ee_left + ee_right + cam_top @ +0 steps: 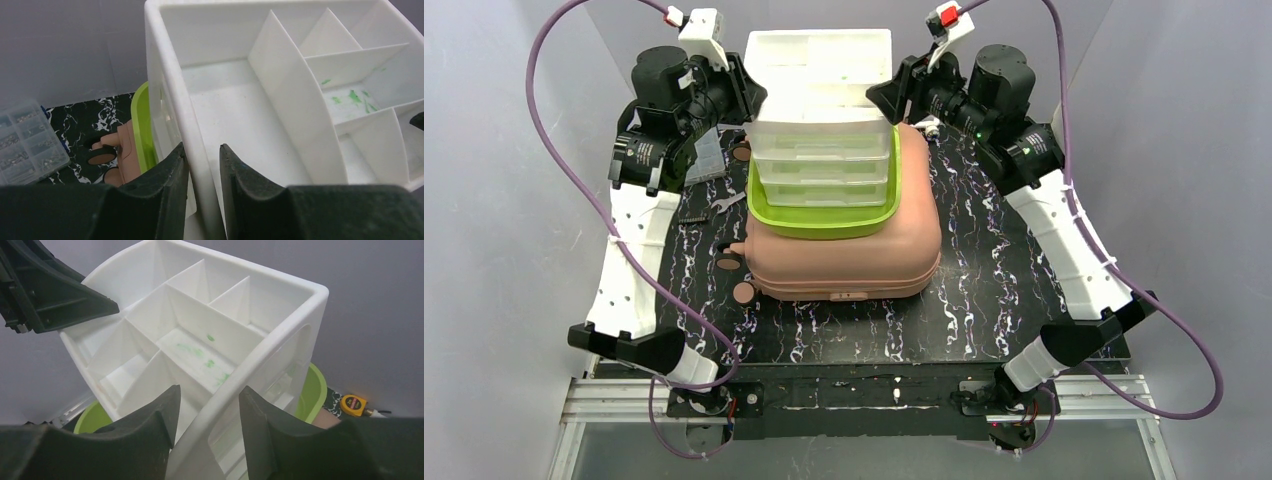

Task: Open, take out, and arrange the luggage
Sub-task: Pick up the storage box from the bin.

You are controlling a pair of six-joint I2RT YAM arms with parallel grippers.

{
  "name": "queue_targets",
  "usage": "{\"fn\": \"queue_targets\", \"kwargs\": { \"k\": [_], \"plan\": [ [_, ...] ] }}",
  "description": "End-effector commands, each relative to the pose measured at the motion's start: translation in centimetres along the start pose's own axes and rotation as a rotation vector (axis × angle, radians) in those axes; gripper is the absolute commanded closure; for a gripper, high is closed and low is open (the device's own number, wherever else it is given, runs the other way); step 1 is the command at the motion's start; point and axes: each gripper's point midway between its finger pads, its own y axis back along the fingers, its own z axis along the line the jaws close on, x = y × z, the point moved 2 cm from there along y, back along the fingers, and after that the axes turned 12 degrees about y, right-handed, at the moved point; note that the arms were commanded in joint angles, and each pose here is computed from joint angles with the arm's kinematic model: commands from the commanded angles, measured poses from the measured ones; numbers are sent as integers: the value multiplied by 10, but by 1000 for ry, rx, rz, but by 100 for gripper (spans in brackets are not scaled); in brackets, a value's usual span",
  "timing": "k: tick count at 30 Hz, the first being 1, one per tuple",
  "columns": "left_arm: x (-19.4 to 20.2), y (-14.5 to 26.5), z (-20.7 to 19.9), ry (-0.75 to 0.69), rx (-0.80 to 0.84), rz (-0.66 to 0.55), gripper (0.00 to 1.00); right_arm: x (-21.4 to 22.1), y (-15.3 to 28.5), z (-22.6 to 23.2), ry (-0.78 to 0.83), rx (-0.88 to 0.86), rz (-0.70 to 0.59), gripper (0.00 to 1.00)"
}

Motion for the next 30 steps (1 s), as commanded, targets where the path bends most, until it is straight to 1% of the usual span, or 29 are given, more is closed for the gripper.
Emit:
{"fn": "queue_targets", "kwargs": {
  "k": [1,7,10,11,16,23,25,30],
  "plan": [
    [0,2,-9,-35,11,8,80,-11,1,-3,96,59,-4,51],
    [-3,3,-26,-35,80,9,88,-17,2,2,133,56,-11,73],
    [-3,3,-36,-41,123,17,98,-14,1,6,150,49,-2,80],
    [-3,3,-41,-45,136,16,100,-12,0,7,154,50,2,82],
    [-9,6,-59,-64,193,1,100,-15,1,10,194,38,-3,83],
    [-32,27,-88,-111,300,-61,100,-47,15,23,240,-38,-78,86],
    [-38,34,-96,-119,338,-78,100,-54,18,27,248,-54,-95,89],
    [-42,48,-116,-139,444,-77,100,-70,25,31,270,-74,-132,92]
  ]
}}
